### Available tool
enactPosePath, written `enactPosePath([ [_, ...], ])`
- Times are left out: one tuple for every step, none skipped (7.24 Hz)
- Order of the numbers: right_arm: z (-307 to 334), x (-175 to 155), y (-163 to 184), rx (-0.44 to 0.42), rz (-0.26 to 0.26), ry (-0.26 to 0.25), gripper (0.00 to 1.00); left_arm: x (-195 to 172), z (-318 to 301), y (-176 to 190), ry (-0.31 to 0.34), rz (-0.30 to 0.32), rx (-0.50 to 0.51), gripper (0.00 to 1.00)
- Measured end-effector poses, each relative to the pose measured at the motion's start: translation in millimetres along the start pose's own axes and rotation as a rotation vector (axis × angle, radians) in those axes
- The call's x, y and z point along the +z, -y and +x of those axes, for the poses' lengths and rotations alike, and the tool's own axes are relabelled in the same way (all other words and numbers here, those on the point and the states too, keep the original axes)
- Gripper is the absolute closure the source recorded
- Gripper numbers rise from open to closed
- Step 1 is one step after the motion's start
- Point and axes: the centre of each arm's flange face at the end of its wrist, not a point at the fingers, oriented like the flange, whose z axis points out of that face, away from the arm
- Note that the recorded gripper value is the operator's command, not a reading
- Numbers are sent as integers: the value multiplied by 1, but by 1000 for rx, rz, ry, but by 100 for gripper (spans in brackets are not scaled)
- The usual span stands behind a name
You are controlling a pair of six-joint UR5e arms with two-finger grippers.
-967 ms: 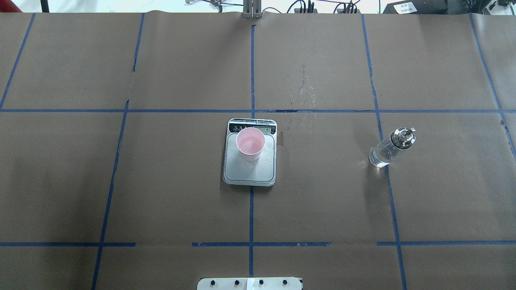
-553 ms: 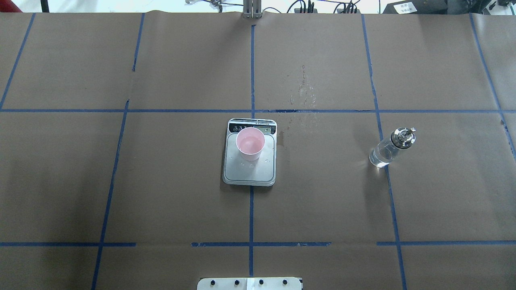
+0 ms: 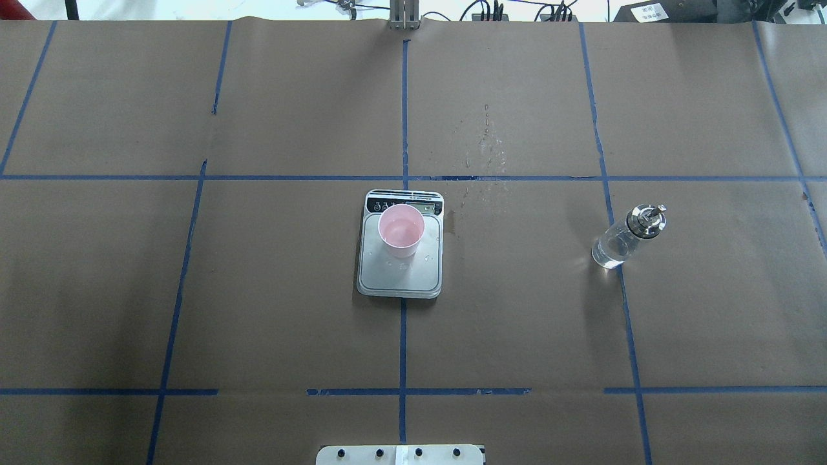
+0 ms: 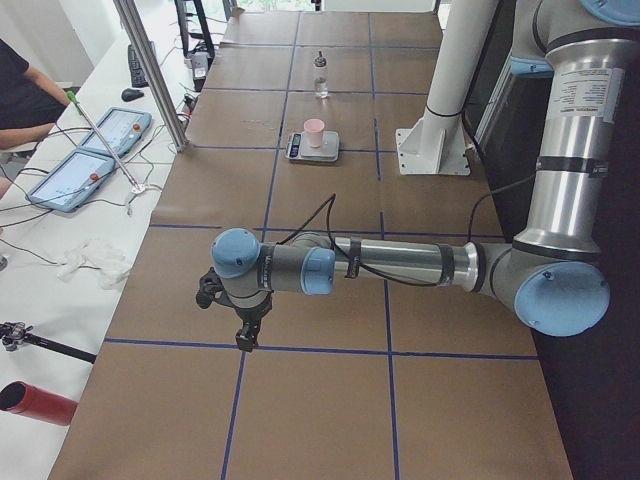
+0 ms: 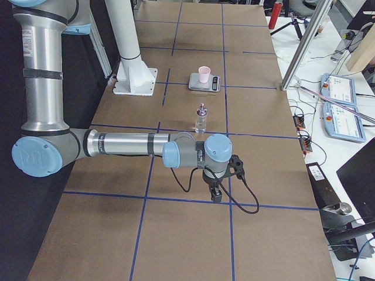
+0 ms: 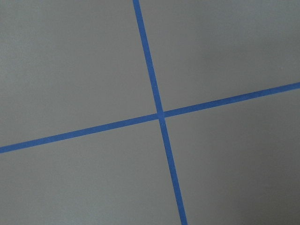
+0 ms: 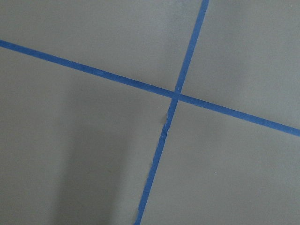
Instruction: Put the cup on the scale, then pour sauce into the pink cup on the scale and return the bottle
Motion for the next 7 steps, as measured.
enactPosePath([
  [-1, 2, 2, -1, -15, -14, 0, 2, -1, -3, -3, -3, -3, 0],
  [-3, 1, 8, 6, -31, -16, 0, 4, -3, -6, -5, -6, -6, 0],
  [-4, -1, 14, 14, -46, -18, 0, 7, -5, -10, -6, -10, -9, 0],
  [-3, -1, 15, 21, -57, -21, 0, 8, -5, -13, -6, -12, -11, 0],
  [-3, -1, 16, 21, -61, -22, 0, 8, -5, -14, -5, -13, -12, 0],
  [-3, -1, 17, 21, -62, -24, 0, 8, -5, -13, -3, -12, -11, 0],
  [-4, -2, 17, 21, -62, -24, 0, 9, -6, -13, 0, -16, -13, 0],
])
